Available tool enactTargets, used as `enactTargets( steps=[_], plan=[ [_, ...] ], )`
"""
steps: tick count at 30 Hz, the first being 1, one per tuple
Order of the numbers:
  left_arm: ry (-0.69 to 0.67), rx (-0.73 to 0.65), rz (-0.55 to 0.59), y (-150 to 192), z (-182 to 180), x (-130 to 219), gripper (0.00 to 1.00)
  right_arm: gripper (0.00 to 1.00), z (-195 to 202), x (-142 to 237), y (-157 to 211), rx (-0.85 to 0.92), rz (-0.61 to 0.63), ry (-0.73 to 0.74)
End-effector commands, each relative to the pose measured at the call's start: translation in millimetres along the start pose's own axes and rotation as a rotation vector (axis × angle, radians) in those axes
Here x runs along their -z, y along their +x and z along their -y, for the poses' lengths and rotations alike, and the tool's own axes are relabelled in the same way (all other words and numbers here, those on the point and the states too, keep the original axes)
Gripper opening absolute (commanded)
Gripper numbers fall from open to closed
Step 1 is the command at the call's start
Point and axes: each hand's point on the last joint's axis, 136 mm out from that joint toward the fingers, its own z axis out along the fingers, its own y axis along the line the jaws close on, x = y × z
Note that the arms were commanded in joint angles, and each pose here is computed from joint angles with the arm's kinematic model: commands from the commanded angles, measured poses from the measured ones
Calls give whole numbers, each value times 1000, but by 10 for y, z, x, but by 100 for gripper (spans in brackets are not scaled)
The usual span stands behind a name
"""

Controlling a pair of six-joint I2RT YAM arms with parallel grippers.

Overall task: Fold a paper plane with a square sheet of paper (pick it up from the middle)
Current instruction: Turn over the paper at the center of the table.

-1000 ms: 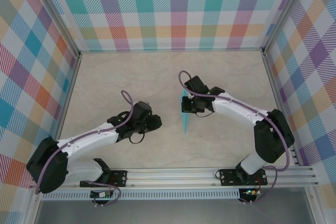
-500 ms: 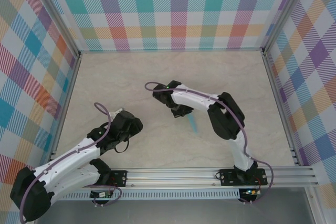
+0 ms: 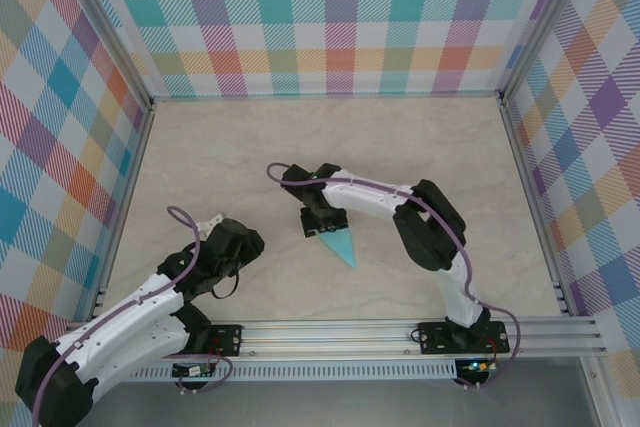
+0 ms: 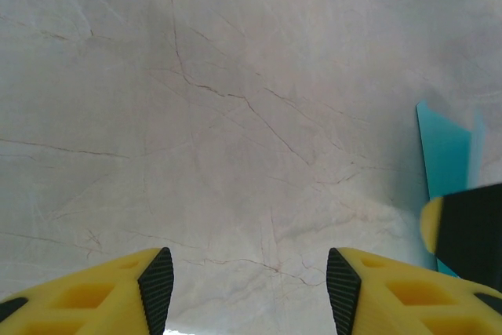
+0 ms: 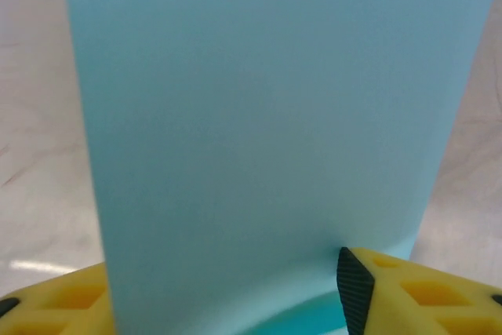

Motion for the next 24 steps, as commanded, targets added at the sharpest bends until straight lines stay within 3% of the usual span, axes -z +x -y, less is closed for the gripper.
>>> enactTargets(
  steps=[1, 4, 6, 8, 11, 14, 17, 24],
  plan=[
    [15, 1, -34, 40, 47, -66, 57, 68, -177, 534, -134, -29, 121, -234],
    [51, -27, -87, 102, 208, -134, 58, 75, -80, 694, -82, -85, 151, -406],
    [58, -55, -127, 141, 308, -183, 59, 93, -6, 770, -38, -99, 175, -500],
    [75, -77, -169, 185, 427, -231, 59, 92, 102, 777, 12, -128, 170, -544],
    [100, -96, -232, 261, 591, -326, 59, 80, 232, 722, 71, -187, 149, -637],
    [140, -104, -281, 312, 780, -408, 59, 53, 222, 695, 143, -200, 114, -746],
    [147, -108, -320, 357, 881, -494, 59, 32, 203, 617, 209, -187, 78, -757],
    [146, -100, -380, 438, 1021, -675, 57, 16, 209, 380, 232, -192, 26, -729]
  ],
)
